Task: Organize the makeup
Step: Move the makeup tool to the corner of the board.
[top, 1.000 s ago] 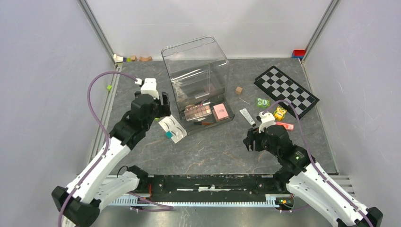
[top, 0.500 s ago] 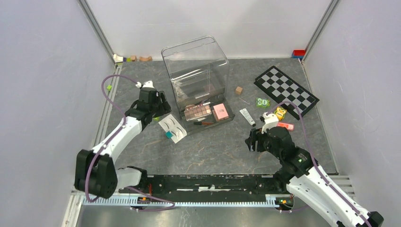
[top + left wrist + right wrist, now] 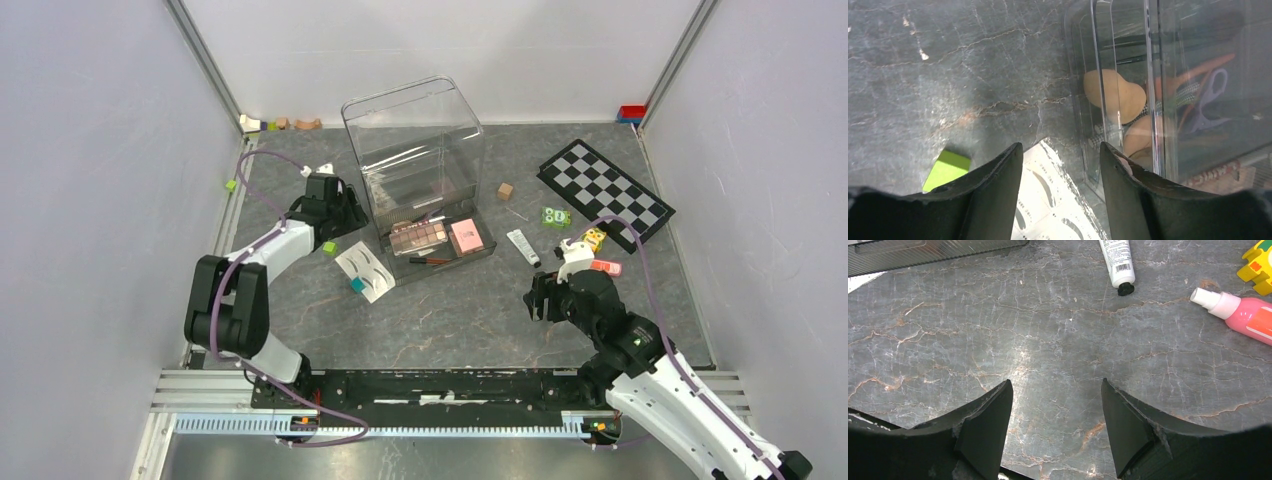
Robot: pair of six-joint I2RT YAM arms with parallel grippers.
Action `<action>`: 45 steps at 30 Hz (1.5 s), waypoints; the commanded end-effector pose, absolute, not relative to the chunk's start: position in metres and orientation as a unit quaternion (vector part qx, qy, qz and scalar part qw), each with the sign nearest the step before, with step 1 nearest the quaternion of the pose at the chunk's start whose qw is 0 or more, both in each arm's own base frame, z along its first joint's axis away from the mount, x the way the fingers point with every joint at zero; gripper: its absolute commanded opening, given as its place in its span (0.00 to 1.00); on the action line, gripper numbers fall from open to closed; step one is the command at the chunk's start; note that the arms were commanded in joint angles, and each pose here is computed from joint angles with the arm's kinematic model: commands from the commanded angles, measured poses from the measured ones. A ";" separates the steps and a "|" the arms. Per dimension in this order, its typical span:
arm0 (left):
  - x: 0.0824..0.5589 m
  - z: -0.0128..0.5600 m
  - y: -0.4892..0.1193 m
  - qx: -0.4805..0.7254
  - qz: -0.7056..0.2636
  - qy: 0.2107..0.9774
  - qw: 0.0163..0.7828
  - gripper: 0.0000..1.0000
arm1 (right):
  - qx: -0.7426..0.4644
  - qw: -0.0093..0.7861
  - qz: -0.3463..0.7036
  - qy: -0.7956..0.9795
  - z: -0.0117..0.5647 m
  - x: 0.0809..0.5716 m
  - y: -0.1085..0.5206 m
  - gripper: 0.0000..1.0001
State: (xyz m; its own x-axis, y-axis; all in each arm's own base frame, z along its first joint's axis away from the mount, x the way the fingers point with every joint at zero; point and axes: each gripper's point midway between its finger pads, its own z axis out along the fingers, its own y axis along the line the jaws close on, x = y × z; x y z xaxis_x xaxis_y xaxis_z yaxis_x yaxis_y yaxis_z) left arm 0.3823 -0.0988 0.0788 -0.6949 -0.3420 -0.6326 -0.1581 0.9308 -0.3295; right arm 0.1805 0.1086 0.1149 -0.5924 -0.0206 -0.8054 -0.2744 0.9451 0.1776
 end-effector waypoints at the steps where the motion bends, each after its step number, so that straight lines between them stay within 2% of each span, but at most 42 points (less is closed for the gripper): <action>1: 0.404 0.090 -0.115 -0.139 -0.171 0.900 0.377 0.63 | -0.079 0.458 0.149 0.873 0.133 0.186 0.112 0.72; 6: 0.394 0.076 -0.109 -0.152 -0.153 0.909 0.357 0.59 | -0.083 0.457 0.153 0.872 0.131 0.185 0.113 0.72; 17: 0.364 0.036 -0.095 -0.185 -0.117 0.925 0.312 0.59 | -0.088 0.452 0.160 0.873 0.131 0.185 0.118 0.72; 26: 0.344 0.020 -0.094 -0.182 -0.100 0.936 0.283 0.53 | -0.085 0.453 0.163 0.872 0.130 0.184 0.118 0.72; 31: 0.328 0.015 -0.097 -0.176 -0.093 0.940 0.277 0.52 | -0.084 0.449 0.169 0.873 0.126 0.182 0.119 0.72; 38: 0.323 0.032 -0.092 -0.174 -0.086 0.933 0.304 0.53 | -0.086 0.447 0.168 0.875 0.125 0.183 0.120 0.72; 45: 0.364 0.074 -0.098 -0.138 -0.099 0.914 0.369 0.54 | -0.088 0.443 0.170 0.876 0.123 0.182 0.121 0.72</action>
